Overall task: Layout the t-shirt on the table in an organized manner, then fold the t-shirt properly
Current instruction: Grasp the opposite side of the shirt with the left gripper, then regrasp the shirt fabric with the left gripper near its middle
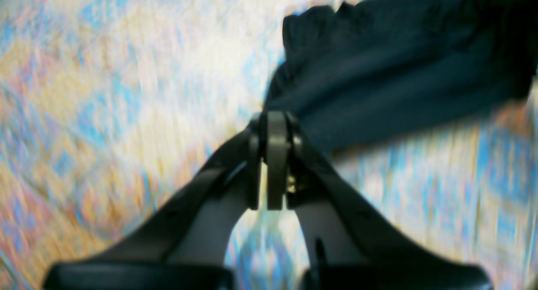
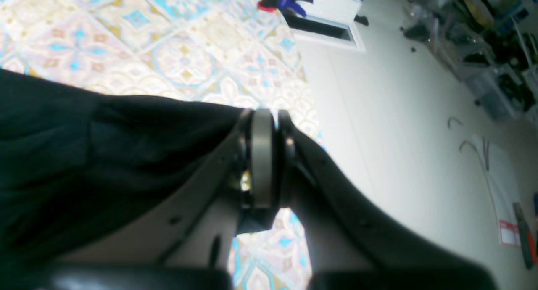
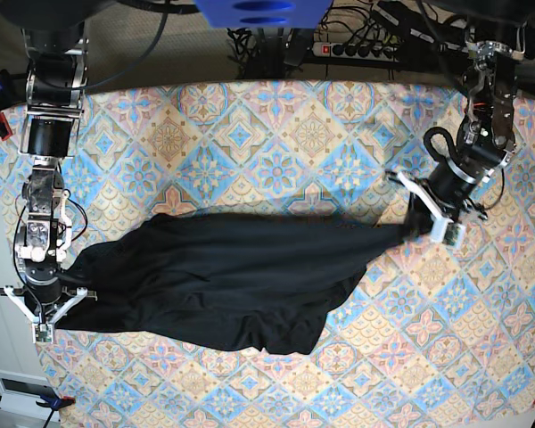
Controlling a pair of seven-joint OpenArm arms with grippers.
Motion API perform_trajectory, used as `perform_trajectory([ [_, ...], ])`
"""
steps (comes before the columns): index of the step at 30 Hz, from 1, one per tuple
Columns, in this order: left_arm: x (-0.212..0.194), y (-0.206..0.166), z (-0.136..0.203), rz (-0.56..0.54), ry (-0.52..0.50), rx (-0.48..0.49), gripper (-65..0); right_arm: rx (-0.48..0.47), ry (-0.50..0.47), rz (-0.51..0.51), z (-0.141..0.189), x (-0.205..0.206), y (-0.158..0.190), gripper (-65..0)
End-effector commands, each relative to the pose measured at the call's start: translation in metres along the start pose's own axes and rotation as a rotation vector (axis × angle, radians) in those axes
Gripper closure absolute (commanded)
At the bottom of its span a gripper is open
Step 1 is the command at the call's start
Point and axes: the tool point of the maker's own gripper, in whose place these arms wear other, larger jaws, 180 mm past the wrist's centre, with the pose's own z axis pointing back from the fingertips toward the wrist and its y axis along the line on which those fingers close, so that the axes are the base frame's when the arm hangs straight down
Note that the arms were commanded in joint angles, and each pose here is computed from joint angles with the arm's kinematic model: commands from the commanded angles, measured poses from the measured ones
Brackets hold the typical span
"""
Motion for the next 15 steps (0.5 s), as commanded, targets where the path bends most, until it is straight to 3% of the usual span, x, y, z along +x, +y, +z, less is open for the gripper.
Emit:
perform_trajectory([
  [1, 0.013, 0.003, 0.0, -0.006, -0.042, 0.003, 0.0, -0.04, -0.074, 0.0, 0.002, 0.028, -0.017, 0.0],
  [5, 0.024, -0.006, -0.012, 0.06, -0.069, -0.016, -1.0, -0.037, -0.07, 0.002, 0.002, 0.027, -0.016, 0.0],
  [7, 0.034, -0.019, -0.017, 0.122, -0.08, -0.071, -3.5, -0.035, -0.069, 0.003, 0.002, 0.026, -0.015, 0.0],
  [10, 0.045, -0.041, -0.019, 0.251, -0.083, -0.2, -7.9, -0.029, -0.048, 0.013, 0.002, 0.014, -0.011, 0.0],
  [15, 0.043, -0.035, -0.024, 0.512, -0.068, -0.319, -14.4, -0.017, -0.037, 0.009, 0.002, 0.008, -0.004, 0.0],
])
